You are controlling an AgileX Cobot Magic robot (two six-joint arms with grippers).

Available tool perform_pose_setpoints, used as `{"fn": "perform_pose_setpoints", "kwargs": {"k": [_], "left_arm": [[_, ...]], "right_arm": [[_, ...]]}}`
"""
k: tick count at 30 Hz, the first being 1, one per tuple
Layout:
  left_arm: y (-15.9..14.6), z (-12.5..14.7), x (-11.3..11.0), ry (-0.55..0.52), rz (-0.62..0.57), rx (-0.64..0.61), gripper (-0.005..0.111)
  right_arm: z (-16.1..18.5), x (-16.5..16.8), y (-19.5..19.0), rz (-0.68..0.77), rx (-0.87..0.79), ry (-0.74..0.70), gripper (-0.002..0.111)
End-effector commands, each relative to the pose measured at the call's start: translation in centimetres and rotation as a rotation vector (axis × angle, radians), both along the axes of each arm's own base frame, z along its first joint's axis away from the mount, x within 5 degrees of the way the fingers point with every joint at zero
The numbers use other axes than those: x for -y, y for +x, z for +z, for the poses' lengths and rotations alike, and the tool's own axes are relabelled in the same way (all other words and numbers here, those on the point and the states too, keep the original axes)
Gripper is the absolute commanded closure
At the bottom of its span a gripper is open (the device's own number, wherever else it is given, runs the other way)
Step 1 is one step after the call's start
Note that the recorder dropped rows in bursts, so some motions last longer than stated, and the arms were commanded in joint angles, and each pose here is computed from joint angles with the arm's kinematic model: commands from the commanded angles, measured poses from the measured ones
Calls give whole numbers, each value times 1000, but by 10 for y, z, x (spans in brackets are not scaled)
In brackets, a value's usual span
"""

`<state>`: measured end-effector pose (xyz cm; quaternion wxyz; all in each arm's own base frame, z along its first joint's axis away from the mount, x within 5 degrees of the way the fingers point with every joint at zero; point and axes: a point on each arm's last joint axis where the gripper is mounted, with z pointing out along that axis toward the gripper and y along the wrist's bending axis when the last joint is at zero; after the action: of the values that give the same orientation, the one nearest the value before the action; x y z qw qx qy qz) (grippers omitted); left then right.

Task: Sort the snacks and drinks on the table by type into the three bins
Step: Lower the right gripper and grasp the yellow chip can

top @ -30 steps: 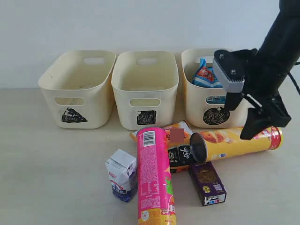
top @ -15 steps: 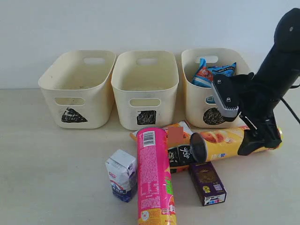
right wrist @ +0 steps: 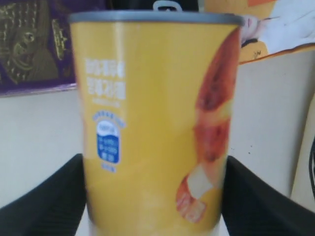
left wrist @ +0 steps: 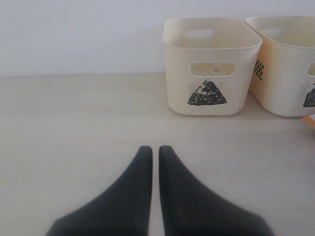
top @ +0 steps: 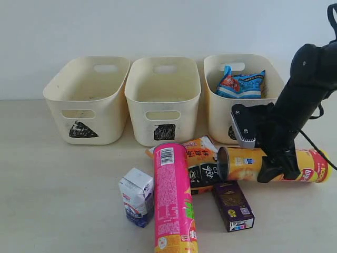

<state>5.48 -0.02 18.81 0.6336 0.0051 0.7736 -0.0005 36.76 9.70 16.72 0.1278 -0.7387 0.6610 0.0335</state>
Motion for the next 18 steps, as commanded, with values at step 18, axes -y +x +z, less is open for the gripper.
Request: {"fn": "perform_pose_setpoints", "kwargs": {"k": [18], "left_arm": [[0,0,0,0,2,8,103]], "right_arm": [[39,12,-12,12,66,-84,108]]}}
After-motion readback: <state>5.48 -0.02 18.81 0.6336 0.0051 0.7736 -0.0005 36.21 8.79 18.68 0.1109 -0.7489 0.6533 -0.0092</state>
